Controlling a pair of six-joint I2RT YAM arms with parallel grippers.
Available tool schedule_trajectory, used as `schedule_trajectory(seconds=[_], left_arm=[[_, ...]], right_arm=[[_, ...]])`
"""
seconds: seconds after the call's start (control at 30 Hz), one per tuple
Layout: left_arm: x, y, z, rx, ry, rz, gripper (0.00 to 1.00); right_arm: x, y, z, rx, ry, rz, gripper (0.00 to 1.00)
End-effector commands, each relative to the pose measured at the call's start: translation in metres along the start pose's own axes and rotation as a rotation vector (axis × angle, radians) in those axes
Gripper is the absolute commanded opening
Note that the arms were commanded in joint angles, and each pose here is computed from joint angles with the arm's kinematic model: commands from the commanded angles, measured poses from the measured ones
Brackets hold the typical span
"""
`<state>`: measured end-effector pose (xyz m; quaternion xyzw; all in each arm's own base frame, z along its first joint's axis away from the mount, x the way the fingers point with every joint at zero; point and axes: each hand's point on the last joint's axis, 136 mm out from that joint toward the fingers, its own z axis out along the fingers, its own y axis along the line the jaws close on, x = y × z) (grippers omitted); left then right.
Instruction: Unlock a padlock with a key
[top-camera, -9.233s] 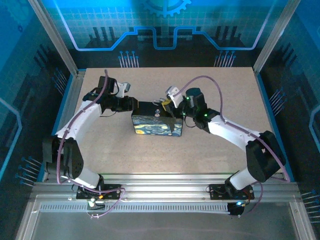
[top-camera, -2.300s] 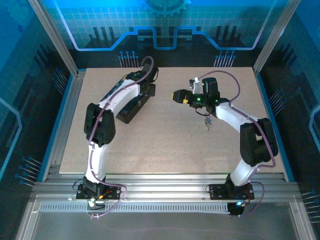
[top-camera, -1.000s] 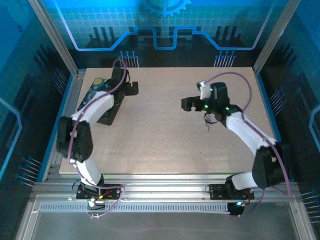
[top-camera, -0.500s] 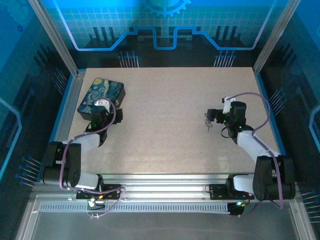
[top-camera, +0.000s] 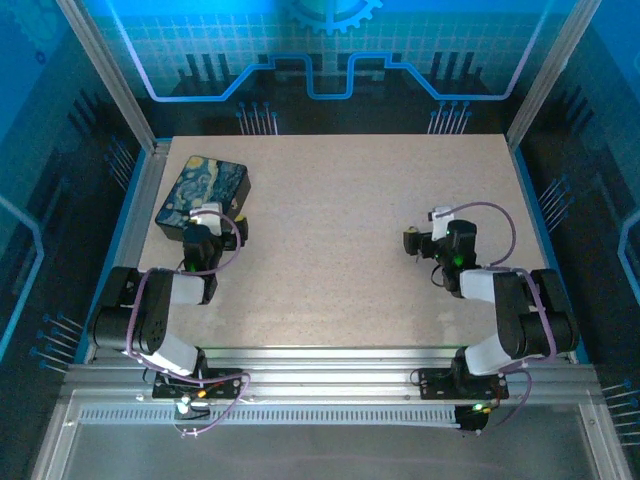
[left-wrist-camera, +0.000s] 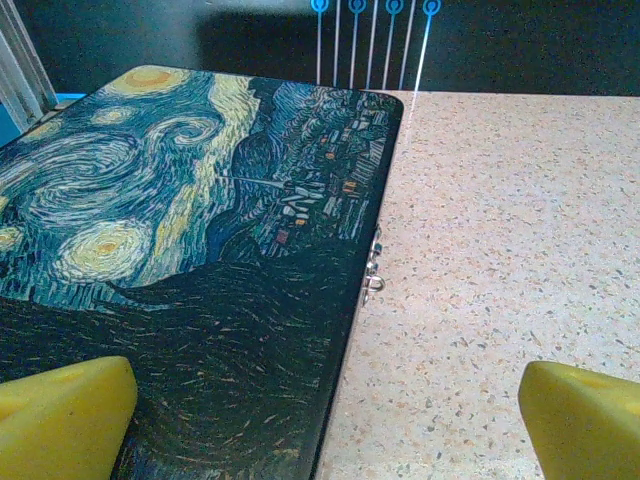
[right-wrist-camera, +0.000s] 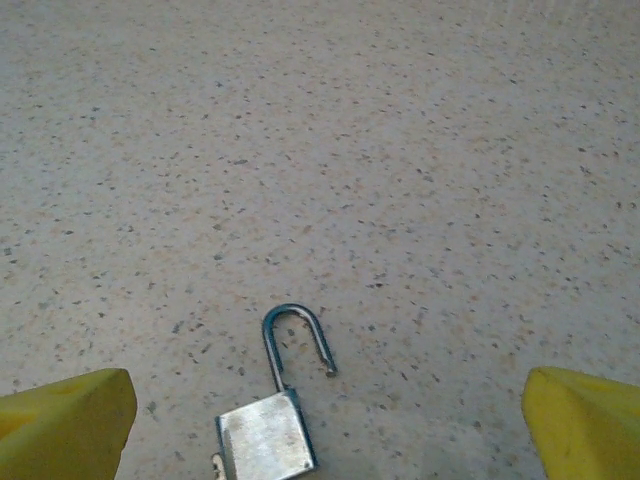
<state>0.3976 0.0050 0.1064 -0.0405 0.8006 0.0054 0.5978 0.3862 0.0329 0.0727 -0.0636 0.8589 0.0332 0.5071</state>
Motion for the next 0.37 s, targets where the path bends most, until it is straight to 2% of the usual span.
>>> schedule_trajectory(seconds=[0.0, 0.33], left_arm=[[0.0106, -0.0064, 0.0032, 0.037, 0.043, -0.019, 0.99], [0.0108, -0.0085, 0.0039, 0.059, 0.05, -0.02, 0.99]], right_arm=[[-0.0233, -0.0016, -0.0009, 0.011, -0.101, -0.038, 1.0], [-0.0237, -0.0016, -0.0011, 0.003, -0.102, -0.032, 1.0]])
